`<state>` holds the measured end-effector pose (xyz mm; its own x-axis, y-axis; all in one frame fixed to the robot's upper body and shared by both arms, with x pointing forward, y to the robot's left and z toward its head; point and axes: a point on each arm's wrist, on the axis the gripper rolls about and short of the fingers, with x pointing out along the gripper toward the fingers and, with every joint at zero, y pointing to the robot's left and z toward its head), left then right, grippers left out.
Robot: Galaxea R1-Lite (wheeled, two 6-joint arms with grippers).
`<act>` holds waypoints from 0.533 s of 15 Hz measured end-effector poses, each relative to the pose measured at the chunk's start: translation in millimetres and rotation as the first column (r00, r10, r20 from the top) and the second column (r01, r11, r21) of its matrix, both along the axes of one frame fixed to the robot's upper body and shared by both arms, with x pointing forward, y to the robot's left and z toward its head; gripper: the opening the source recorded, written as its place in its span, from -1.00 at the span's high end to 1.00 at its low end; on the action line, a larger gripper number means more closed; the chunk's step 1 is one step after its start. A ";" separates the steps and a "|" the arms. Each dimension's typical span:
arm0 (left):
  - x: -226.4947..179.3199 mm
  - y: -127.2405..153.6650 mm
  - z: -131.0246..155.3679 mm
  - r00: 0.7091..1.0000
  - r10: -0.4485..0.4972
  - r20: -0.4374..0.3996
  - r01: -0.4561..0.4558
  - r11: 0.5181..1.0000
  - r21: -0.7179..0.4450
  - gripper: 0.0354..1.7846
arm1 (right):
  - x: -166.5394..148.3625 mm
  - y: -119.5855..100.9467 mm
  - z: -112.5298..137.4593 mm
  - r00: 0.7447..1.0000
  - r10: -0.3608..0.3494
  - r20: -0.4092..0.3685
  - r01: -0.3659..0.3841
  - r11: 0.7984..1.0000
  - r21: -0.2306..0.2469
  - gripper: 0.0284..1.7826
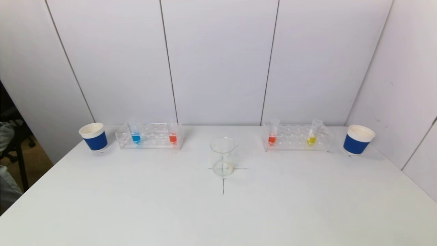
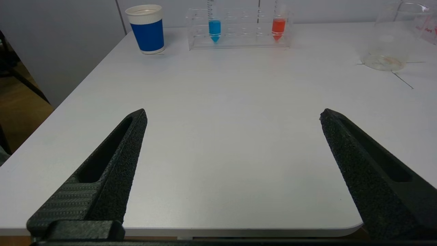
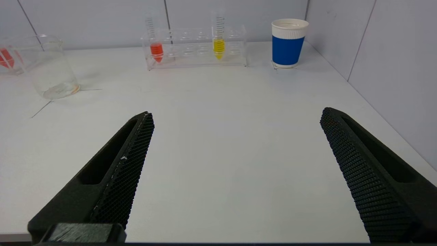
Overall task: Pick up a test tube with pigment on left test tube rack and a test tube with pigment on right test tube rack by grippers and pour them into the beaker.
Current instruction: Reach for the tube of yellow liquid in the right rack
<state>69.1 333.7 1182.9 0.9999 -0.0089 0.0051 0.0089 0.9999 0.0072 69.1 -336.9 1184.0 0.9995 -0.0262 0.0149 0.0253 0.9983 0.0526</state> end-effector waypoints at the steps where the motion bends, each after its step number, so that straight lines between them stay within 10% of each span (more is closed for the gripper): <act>1: 0.0 0.0 0.0 1.000 0.000 0.000 0.000 1.000 0.000 -0.99 | 0.0 0.0 0.0 1.000 0.000 0.000 0.000 1.000 0.000 -0.99; 8: 0.0 0.0 0.0 1.000 0.000 0.000 0.000 1.000 0.000 -0.99 | 0.0 0.0 0.0 1.000 0.000 0.000 0.000 1.000 0.000 -0.99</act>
